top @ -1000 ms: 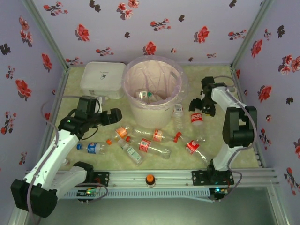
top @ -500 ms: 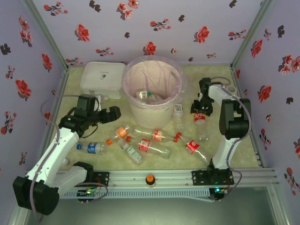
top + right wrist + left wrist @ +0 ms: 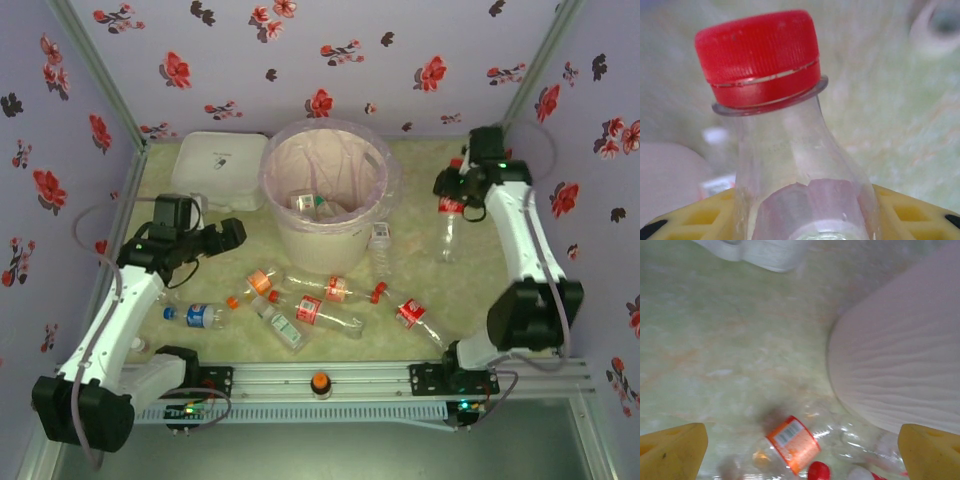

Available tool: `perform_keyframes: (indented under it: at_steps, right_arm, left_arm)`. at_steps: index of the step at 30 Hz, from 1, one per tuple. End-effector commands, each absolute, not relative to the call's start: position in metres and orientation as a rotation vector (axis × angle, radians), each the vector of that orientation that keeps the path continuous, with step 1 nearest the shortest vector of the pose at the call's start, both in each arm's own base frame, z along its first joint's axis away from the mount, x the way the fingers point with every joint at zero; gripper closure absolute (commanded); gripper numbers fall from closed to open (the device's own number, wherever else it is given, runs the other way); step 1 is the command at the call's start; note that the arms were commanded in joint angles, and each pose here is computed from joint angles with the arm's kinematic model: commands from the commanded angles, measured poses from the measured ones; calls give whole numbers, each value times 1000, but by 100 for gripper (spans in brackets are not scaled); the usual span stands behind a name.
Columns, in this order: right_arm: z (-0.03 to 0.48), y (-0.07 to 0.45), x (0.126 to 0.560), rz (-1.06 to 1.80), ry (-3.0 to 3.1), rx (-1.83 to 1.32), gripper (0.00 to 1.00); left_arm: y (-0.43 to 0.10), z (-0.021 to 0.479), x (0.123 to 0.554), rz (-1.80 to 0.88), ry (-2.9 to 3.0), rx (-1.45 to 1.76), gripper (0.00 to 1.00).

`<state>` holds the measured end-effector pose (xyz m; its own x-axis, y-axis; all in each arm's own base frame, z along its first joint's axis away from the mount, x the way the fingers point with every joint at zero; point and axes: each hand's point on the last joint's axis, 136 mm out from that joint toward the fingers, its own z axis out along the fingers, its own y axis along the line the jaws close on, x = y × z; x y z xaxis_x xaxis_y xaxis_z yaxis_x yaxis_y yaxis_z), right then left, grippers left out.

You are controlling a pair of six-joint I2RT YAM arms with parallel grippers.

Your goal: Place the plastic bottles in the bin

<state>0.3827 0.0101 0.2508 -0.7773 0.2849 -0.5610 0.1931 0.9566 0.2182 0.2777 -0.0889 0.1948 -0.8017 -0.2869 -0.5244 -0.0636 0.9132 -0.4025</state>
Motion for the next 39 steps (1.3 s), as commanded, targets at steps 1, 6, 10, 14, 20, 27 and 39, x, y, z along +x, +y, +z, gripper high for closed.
perform_keyframes:
  at_steps: [1,6,10,14,20,27,39]
  right_arm:
    - [334,14,371,279,2282,330,76]
    - [445,36,363,467,1990,254,81]
    - [511,61,362,627,1813,171,81]
    - [548,108,363,789,1743,30,80]
    - [538,192,373,881,1800,-174,80]
    - [453,267,381,770,2021,-387,81]
    - [283,311,387,434,2450,-702,83]
  left_arm:
    - [-52,195,275,-229,2500,-283,1]
    - [-18,189,270,-23,2510,-349,0]
    - [2,176,271,39,2519,-417,0]
    - [21,166,283,-18,2437,-574,0]
    - [37,158,298,-69,2314,-740,0]
    - [61,136,286,75,2351,-794,0]
    - [70,128,285,113,2373,-789,0]
